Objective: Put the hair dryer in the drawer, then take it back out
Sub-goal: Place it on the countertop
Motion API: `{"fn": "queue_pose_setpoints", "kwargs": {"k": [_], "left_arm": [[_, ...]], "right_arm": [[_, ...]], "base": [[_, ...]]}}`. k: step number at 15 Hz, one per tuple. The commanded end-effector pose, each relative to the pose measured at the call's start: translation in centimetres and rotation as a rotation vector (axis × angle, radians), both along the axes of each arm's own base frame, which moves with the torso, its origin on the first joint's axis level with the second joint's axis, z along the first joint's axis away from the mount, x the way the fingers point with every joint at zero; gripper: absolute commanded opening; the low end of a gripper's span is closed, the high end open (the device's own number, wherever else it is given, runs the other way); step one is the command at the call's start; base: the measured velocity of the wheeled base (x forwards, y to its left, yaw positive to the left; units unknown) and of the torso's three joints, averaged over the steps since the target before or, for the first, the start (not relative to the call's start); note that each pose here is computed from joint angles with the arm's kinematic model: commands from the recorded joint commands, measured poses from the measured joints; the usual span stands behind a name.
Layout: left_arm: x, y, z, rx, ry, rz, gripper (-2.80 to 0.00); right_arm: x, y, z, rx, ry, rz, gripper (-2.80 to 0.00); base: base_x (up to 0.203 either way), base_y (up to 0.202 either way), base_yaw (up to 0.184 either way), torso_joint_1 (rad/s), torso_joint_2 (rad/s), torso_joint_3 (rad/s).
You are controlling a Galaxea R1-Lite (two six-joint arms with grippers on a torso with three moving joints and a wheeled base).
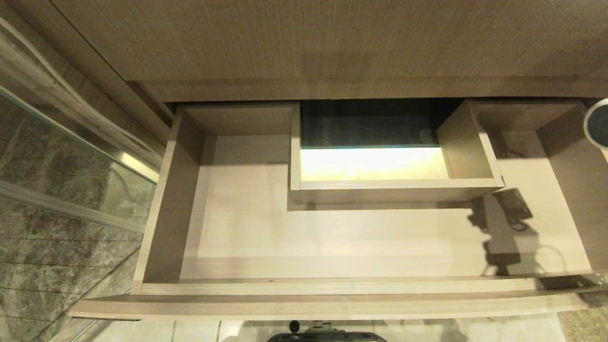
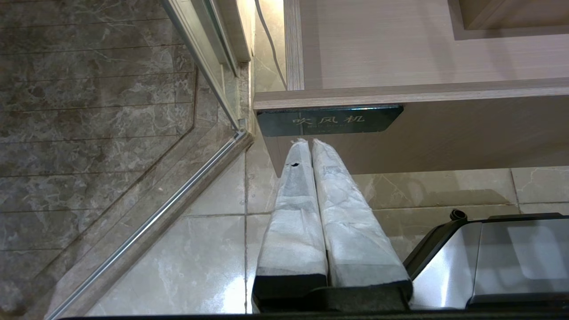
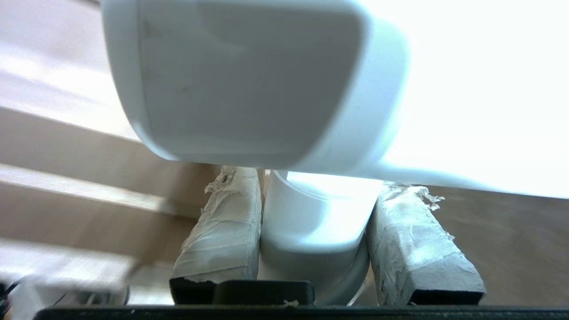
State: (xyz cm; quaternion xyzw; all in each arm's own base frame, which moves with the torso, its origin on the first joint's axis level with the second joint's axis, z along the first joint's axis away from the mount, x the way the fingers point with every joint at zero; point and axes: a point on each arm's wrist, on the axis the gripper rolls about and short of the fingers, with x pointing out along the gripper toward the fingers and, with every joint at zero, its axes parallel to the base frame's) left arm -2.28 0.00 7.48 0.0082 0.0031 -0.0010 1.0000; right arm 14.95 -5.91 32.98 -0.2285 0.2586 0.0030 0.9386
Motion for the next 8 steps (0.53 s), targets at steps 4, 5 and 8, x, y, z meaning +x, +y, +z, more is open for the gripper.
{"fn": "queue_pose_setpoints", "kwargs": {"k": [4, 5, 8], "left_arm": [[0.0, 0.0, 0.0, 0.000, 0.001, 0.000, -2.80], [0.0, 0.0, 0.0, 0.000, 0.001, 0.000, -2.80], [0.0, 0.0, 0.0, 0.000, 0.001, 0.000, -2.80]], "right_arm": [[-15.7, 6.9, 5.2, -0.204, -0.475, -0.030, -2.80], [-16.9, 7.4, 6.1, -0.227, -0.530, -0.031, -2.80], [-18.5, 8.2, 8.3, -0.261, -0.624, -0.046, -2.80]], "base": [[0.000, 0.000, 0.000, 0.000, 0.00, 0.000], [0.000, 0.000, 0.000, 0.000, 0.00, 0.000], [0.000, 0.000, 0.000, 0.000, 0.00, 0.000]]}}
